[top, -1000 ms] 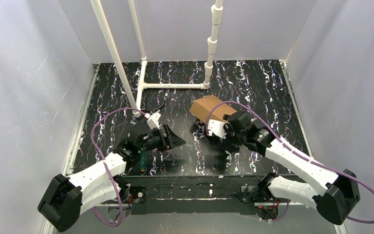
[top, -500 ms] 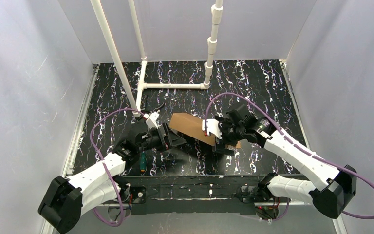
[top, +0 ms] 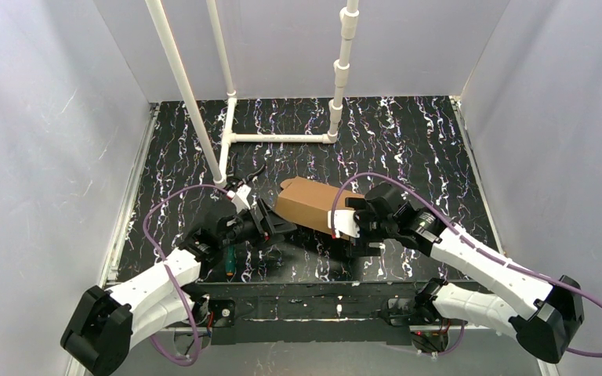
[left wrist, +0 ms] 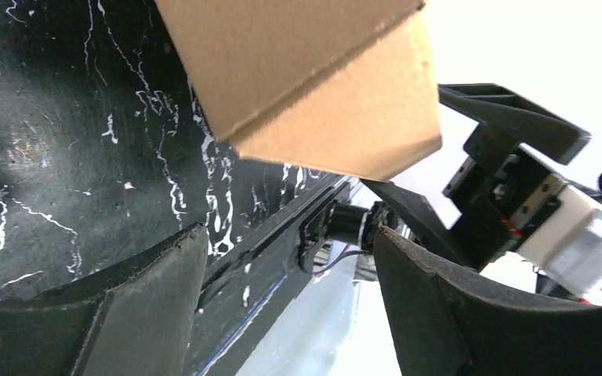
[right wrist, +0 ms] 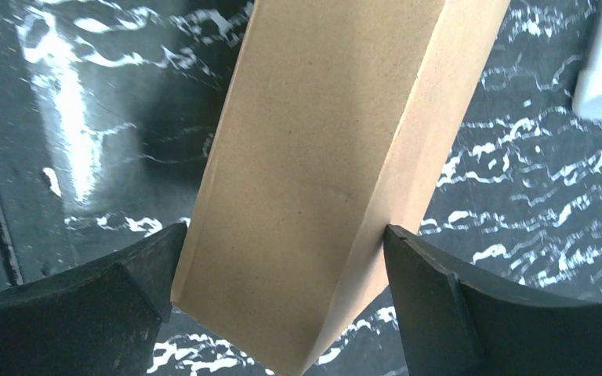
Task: Fold the paper box
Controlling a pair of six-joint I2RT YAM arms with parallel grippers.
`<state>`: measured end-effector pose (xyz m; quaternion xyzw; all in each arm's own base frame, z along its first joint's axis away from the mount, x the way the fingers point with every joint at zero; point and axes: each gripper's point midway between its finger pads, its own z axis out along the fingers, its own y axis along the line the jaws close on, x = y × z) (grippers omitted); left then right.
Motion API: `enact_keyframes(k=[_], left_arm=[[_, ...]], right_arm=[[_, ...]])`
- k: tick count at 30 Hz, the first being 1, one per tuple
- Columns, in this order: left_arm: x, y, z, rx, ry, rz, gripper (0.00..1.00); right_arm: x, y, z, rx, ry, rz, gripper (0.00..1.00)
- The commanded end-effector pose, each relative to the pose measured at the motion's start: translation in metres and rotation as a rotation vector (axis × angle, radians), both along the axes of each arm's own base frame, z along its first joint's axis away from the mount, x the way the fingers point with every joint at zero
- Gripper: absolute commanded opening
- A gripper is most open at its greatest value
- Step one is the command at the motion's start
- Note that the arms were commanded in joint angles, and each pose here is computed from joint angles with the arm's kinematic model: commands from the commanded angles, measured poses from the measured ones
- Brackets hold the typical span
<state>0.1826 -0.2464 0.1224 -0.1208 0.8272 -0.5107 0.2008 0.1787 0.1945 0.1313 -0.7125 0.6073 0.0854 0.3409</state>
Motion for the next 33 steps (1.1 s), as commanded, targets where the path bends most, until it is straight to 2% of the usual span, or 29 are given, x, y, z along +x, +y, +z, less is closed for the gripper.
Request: enact_keyframes(k=[1,6,12,16,19,22,24,26,29,31,33], left_arm=[[0.011,0.004,0.018,-0.065,0.021,0.106,0.75],[0.024,0.006,0.023,-0.102,0.081,0.204,0.75],[0.039,-0.001,0.021,-0.096,0.143,0.236,0.75],[0.044,0.000,0.018,-0.104,0.181,0.282,0.65],[0.045,0.005,0.008,-0.100,0.208,0.325,0.54],[0.046,0.005,0.000,-0.091,0.246,0.337,0.43],[0.048,0.002,0.003,-0.080,0.223,0.314,0.40],[0.050,-0.001,0.014,-0.055,0.138,0.261,0.36],[0.044,-0.007,0.018,-0.004,0.047,0.150,0.24],[0.033,-0.011,0.010,0.011,0.080,0.086,0.20],[0.019,-0.015,0.002,0.017,0.124,0.043,0.19]], right_arm=[[0.026,-0.010,0.020,-0.080,-0.097,-0.085,1.00],[0.031,0.003,0.040,-0.143,-0.132,-0.011,1.00],[0.028,0.007,-0.001,-0.294,-0.183,-0.017,1.00],[0.026,0.018,0.006,-0.280,-0.205,-0.023,1.00],[0.031,0.030,0.028,-0.257,-0.236,-0.029,1.00],[0.022,0.052,0.041,-0.234,-0.188,0.013,1.00],[0.016,0.066,0.051,-0.189,-0.141,0.027,1.00],[0.022,0.073,0.070,-0.111,-0.114,-0.013,1.00],[0.062,0.057,0.101,0.116,0.013,-0.182,1.00],[0.102,0.022,0.103,0.248,0.060,-0.369,1.00],[0.137,-0.010,0.088,0.345,0.092,-0.534,1.00]])
